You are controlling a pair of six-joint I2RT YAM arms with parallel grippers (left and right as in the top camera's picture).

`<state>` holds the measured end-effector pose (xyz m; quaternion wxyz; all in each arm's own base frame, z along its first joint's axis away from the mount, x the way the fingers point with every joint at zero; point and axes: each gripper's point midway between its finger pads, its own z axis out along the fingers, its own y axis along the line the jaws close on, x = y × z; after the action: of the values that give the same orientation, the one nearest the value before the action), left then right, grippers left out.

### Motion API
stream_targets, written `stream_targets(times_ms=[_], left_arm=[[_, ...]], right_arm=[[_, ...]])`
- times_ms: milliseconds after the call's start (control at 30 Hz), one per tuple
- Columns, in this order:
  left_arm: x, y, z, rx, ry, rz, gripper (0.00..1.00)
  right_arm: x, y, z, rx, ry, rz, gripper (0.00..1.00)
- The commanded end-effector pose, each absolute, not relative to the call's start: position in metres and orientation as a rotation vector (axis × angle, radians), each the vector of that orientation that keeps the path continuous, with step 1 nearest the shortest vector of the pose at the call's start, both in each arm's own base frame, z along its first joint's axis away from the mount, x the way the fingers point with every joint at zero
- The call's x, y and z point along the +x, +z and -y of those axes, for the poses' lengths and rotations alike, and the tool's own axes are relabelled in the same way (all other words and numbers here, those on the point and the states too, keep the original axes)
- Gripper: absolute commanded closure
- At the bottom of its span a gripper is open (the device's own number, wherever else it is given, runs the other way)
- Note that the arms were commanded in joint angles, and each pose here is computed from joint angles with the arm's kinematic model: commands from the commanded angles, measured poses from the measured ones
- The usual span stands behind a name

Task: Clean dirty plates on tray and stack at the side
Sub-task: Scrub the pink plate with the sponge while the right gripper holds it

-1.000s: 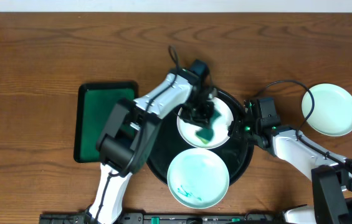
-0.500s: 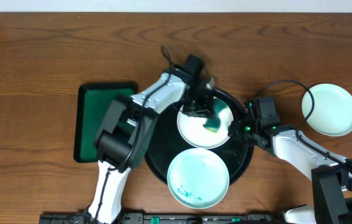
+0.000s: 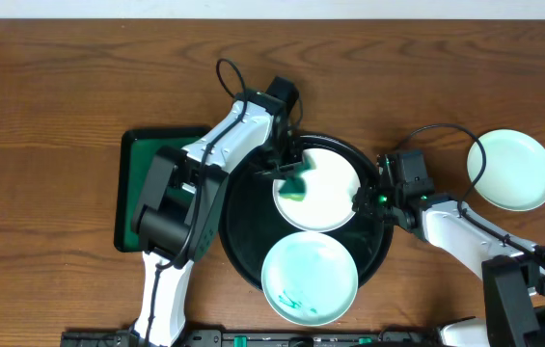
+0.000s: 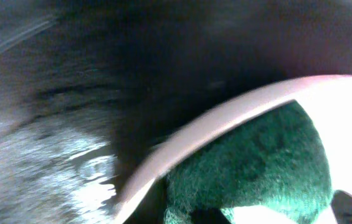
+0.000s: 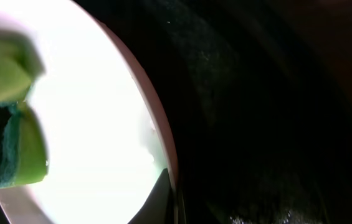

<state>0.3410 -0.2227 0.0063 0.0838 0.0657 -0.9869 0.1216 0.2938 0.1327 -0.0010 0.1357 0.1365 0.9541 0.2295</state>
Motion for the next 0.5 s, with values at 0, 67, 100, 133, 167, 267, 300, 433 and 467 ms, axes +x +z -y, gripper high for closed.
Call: stream_targets(times_ms=[0,67,100,133,167,267,300,433,467], left_arm=[[0.337,-0.031,0.117,0.274,-0.385,2.983,0.93],[0.331,-0.030,0.119,0.202,-0.372,2.958,0.93],[0.327,-0.030,0.124,0.153,-0.335,2.945,0.93],[0.323,-0.031,0.133,0.090,-0.265,2.929,0.92],[0.319,-0.031,0.143,0.027,-0.190,2.911,0.93],[0.305,-0.031,0.173,-0.117,0.000,2.862,0.93],[0.302,-0.030,0.182,-0.154,0.049,2.849,0.93],[0.283,-0.025,0.230,-0.345,0.319,2.777,0.93],[0.278,-0.022,0.242,-0.387,0.387,2.755,0.93]], right_arm=[[0.268,-0.029,-0.111,0.442,0.515,-2.867,0.99],[0.268,-0.029,-0.111,0.441,0.516,-2.865,0.99],[0.268,-0.029,-0.111,0.441,0.516,-2.864,0.99],[0.268,-0.029,-0.111,0.440,0.517,-2.864,0.99],[0.268,-0.029,-0.111,0.440,0.517,-2.864,0.99],[0.269,-0.029,-0.112,0.439,0.518,-2.860,0.99],[0.270,-0.029,-0.112,0.439,0.519,-2.858,0.99],[0.270,-0.028,-0.112,0.438,0.520,-2.856,0.99],[0.270,-0.028,-0.112,0.438,0.520,-2.856,0.99]])
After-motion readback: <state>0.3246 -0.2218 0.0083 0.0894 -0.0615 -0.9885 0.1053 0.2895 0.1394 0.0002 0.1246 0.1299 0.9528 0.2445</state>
